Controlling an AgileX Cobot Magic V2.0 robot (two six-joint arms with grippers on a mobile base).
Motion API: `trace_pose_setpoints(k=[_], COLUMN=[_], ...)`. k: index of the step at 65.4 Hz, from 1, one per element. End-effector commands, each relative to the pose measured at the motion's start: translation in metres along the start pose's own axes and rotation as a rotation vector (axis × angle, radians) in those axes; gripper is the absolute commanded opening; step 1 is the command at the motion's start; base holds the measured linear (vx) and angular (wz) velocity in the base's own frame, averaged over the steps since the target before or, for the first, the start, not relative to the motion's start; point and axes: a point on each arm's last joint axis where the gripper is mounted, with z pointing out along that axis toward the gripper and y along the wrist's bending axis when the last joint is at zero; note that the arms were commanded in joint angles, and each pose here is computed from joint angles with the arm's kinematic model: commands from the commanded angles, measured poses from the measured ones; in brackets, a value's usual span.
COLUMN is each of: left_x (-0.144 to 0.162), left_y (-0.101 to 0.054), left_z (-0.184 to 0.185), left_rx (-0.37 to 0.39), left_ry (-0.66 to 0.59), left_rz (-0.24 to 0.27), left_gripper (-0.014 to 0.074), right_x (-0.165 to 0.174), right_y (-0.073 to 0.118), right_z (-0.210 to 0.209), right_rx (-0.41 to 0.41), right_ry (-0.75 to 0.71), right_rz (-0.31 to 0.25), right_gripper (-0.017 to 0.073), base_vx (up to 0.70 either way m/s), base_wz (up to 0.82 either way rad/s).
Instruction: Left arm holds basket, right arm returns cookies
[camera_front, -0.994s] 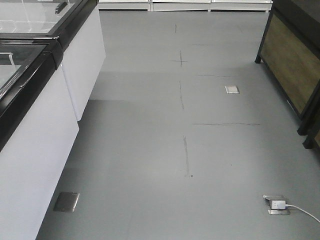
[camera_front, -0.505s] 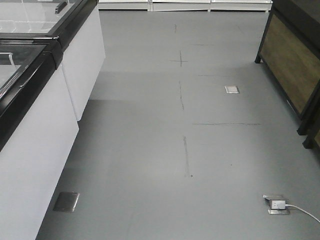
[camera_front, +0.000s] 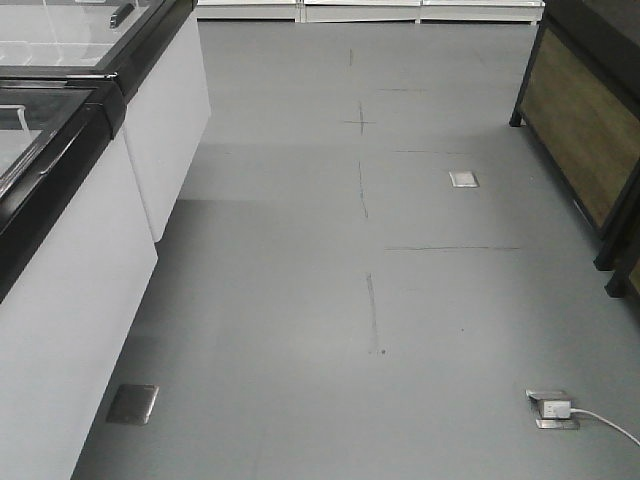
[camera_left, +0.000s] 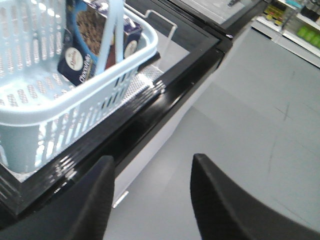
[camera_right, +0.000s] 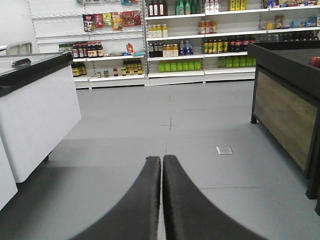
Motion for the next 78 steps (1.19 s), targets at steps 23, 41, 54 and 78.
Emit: trace_pose_setpoints(k=[23, 41, 54, 78], left_x=[-0.073, -0.106, -0.120, -0.139], left_y=[-0.010, 0.000, 0.038, 0.078], left_z=[0.007, 0.039, 0.057, 0.078], left_rx=[-0.147, -0.168, -0.199, -0.009], left_ry=[-0.082, 0.041, 0.106, 0.052], left_rz=[-0.125, -0.164, -0.394, -0.531], left_gripper=[0.0346, 0.0344, 0.0344, 0.0273], right_x=[-0.008, -0.008, -0.008, -0.008], right_y=[0.001, 0.001, 0.001, 0.001], right_z=[-0.001, -0.001, -0.001, -0.001], right_rx=[-0.005, -0.005, -0.005, -0.005], right_ry=[-0.087, -0.087, -0.087, -0.087], right_rz=[-0.012, -0.012, -0.012, -0.012], right_gripper=[-0.0009, -0.0009, -0.0009, -0.0009], base_vx=[0.00, 0.00, 0.00, 0.00], base_wz=[0.00, 0.00, 0.00, 0.00])
